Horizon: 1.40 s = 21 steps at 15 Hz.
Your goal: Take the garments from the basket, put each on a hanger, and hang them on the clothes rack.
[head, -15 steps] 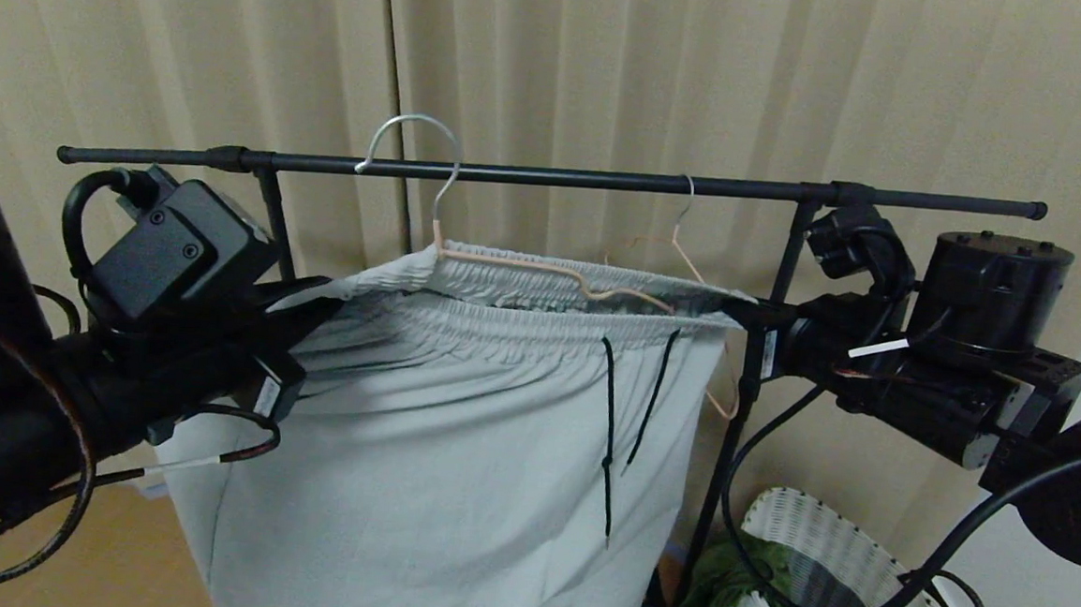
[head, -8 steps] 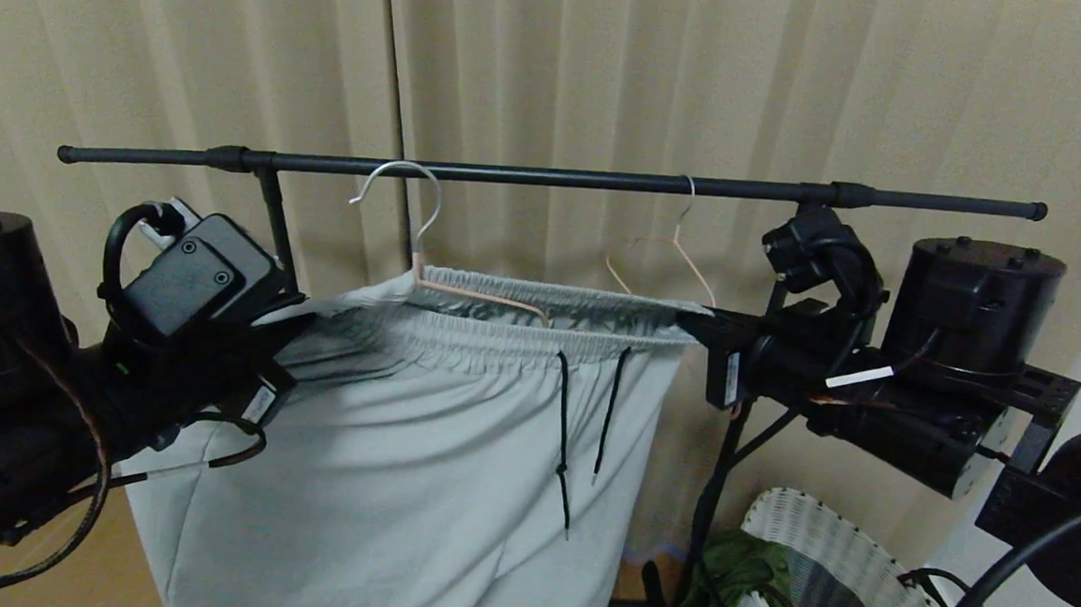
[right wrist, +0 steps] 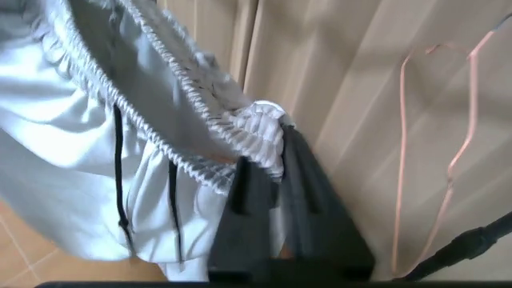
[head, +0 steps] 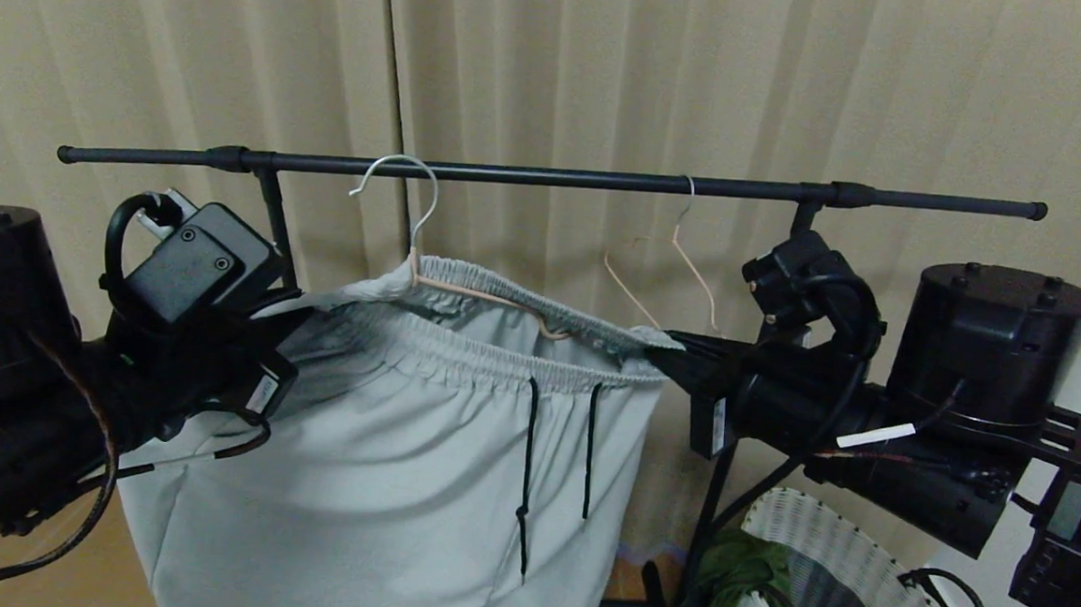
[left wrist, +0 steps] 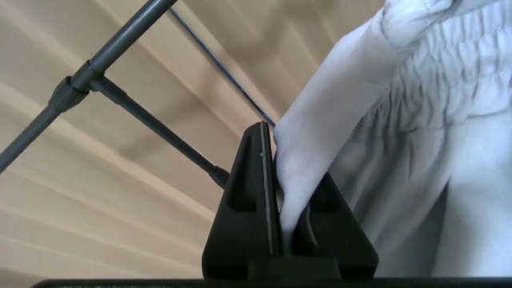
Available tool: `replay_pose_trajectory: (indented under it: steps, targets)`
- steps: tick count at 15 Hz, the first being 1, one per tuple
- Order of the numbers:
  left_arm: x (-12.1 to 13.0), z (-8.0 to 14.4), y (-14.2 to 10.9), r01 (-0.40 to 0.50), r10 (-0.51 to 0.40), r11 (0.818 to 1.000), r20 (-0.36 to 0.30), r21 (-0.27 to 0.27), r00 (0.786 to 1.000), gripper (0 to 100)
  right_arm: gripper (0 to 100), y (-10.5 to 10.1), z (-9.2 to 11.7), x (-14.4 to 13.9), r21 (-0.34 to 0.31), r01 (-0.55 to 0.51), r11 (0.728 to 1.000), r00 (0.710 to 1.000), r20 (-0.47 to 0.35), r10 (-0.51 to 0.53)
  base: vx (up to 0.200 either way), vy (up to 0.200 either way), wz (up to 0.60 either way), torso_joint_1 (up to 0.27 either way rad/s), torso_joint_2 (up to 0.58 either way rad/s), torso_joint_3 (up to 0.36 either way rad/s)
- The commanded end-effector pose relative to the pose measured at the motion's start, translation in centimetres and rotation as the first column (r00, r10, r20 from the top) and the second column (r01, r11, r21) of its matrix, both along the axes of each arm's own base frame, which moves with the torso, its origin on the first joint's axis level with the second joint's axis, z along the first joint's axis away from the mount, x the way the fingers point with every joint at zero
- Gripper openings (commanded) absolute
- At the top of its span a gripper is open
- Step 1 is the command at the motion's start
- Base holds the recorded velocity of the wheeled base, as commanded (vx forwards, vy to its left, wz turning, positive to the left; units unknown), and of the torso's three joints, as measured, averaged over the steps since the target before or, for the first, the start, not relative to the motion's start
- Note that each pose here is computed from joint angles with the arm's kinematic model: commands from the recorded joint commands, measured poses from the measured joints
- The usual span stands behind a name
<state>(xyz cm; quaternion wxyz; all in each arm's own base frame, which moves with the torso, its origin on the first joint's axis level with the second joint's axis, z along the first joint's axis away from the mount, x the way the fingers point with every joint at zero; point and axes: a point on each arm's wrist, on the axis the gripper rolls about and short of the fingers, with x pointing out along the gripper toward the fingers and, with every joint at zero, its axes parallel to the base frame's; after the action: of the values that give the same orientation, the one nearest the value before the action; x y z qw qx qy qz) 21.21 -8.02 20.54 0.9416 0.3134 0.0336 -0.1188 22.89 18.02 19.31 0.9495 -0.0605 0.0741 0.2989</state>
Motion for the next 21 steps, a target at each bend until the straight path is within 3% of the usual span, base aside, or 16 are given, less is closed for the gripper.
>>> replay_pose_trajectory:
  steps: [1,13,18,21]
  targets:
    - [0.0,0.0,0.0,0.002,-0.002,1.000,0.000,0.000,1.000,0,100,-0.2,-0.7,-0.3,-0.015,-0.002,1.000,1.000,-0.016,0.001,0.000,0.000,0.00,0.000,0.00,0.000]
    - [0.8,0.4,-0.2,-0.041,0.042,0.999,0.009,-0.023,0.999,0,100,-2.5,-2.0,-2.3,-0.059,0.016,0.998,0.999,-0.042,-0.019,0.000,0.000,0.00,0.000,0.00,0.000]
    - [1.0,0.3,-0.3,-0.052,0.052,0.998,0.004,-0.019,0.999,0,100,-3.2,-1.8,-2.2,-0.069,0.036,0.997,0.999,-0.026,-0.038,0.000,0.000,0.00,0.000,0.00,0.000]
    - [1.0,0.0,-0.6,-0.043,0.042,0.998,-0.014,-0.052,0.999,0,100,-3.4,-1.2,-2.2,-0.093,0.038,0.995,0.999,0.014,-0.037,0.000,0.000,0.00,0.000,0.00,0.000]
